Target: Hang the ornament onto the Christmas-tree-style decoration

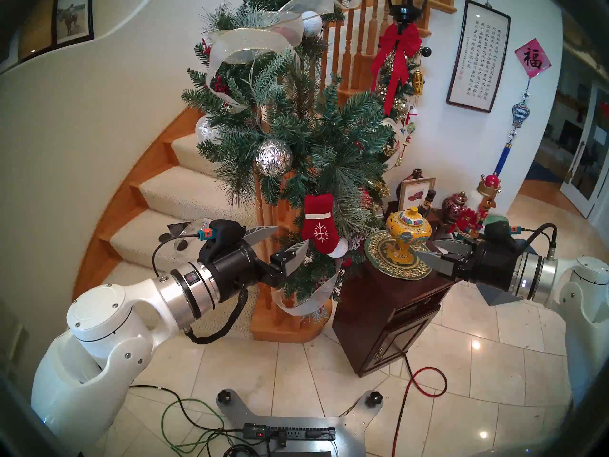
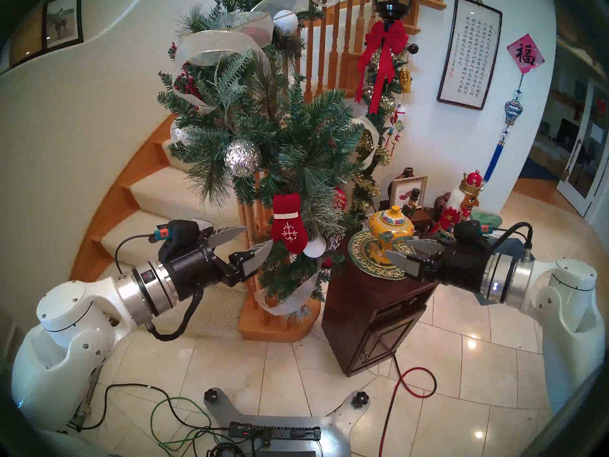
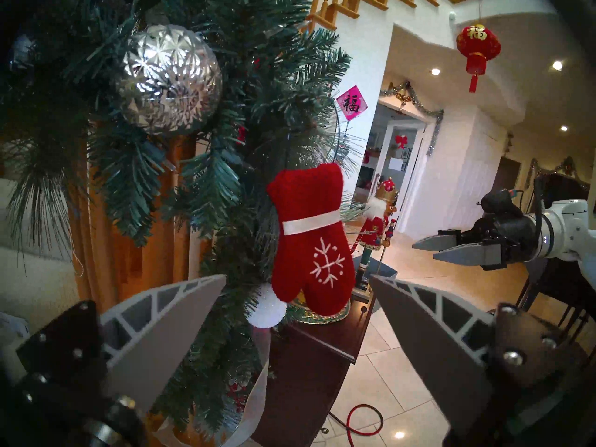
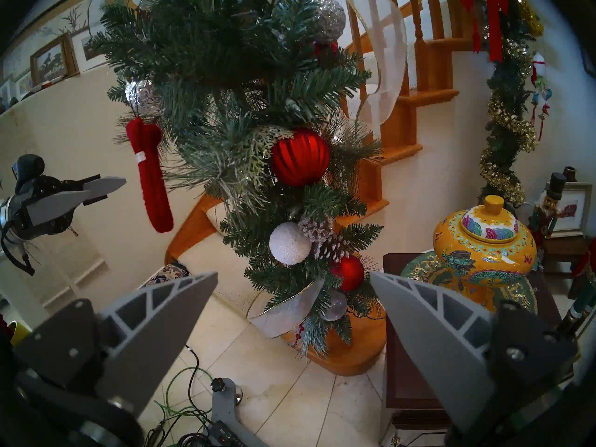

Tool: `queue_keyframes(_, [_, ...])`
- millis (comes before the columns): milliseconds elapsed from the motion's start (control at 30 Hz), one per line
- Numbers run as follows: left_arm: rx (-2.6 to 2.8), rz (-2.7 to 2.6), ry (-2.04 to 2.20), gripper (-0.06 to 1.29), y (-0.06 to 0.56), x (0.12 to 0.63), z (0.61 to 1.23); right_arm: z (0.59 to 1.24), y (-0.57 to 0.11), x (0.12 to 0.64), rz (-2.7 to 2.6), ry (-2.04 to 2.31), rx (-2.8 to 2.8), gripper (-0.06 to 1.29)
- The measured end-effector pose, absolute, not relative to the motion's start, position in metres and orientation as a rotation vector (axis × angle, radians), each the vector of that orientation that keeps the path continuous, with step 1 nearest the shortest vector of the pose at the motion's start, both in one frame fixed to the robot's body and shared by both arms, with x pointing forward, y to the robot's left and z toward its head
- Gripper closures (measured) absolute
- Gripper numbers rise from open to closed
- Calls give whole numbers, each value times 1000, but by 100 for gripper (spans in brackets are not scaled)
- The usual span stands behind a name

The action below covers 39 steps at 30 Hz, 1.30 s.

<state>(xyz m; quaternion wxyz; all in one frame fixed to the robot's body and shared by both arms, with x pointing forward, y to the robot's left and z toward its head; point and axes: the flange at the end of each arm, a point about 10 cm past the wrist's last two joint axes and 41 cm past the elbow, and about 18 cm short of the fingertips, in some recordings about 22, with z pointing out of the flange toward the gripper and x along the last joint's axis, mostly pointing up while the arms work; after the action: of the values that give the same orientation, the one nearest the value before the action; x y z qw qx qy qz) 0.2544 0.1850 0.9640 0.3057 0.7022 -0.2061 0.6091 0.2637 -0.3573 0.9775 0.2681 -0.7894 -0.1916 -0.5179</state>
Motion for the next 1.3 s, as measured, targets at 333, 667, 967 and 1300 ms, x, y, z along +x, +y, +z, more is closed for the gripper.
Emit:
queue_keyframes(333, [1888, 1640, -513, 2, 188, 242, 946, 977, -357, 264, -1397, -517, -2129, 0])
queue_keyframes(667, [1917, 1701, -493, 2, 182, 225, 926, 977, -357, 264, -1397, -517, -2129, 0])
queue_keyframes(967, [1928, 1760, -470, 2, 177, 216, 917, 977, -357, 264, -1397, -517, -2130, 0])
queue_keyframes(1300, [1944, 1786, -439, 2, 173, 212, 913, 978, -357, 264, -1397, -517, -2130, 0])
